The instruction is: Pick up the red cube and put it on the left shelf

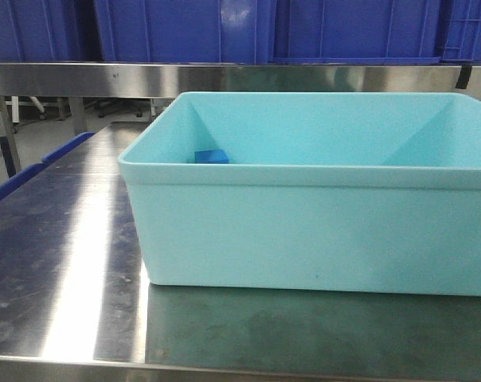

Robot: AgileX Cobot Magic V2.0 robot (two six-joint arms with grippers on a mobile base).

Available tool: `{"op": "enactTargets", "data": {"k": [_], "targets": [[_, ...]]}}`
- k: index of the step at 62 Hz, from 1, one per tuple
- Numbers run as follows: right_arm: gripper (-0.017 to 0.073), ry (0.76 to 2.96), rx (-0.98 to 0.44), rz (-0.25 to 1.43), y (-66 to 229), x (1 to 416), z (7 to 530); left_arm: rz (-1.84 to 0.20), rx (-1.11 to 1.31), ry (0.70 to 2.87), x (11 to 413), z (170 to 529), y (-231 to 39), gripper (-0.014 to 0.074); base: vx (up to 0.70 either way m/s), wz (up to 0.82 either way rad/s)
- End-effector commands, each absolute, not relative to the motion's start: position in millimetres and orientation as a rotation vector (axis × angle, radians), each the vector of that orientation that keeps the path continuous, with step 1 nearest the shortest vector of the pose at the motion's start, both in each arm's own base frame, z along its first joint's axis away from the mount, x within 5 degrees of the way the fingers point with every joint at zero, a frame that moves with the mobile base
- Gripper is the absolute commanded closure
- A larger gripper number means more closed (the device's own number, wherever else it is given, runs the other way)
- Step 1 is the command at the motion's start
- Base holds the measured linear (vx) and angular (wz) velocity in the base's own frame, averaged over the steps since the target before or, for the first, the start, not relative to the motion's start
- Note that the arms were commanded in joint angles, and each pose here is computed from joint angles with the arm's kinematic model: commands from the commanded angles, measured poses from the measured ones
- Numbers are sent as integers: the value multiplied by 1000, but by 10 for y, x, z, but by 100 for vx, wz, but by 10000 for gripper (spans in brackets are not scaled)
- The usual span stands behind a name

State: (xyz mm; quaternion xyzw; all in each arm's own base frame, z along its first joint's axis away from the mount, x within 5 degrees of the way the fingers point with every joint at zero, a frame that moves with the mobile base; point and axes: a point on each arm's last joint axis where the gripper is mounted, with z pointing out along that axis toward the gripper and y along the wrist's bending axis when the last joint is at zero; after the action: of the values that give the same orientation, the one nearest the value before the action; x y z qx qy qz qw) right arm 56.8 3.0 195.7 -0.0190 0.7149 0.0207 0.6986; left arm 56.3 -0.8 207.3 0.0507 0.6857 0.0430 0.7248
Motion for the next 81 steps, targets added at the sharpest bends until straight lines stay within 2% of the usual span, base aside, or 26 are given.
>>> {"op": "enactTargets", "data": {"k": [1, 81], "targets": [[502, 1465, -46, 45, 32, 538, 2128, 89, 108, 1445, 566, 2080, -11, 488, 0, 0], [502, 1465, -46, 45, 32, 538, 2128, 89, 108, 1445, 566, 2080, -11, 488, 0, 0]]}}
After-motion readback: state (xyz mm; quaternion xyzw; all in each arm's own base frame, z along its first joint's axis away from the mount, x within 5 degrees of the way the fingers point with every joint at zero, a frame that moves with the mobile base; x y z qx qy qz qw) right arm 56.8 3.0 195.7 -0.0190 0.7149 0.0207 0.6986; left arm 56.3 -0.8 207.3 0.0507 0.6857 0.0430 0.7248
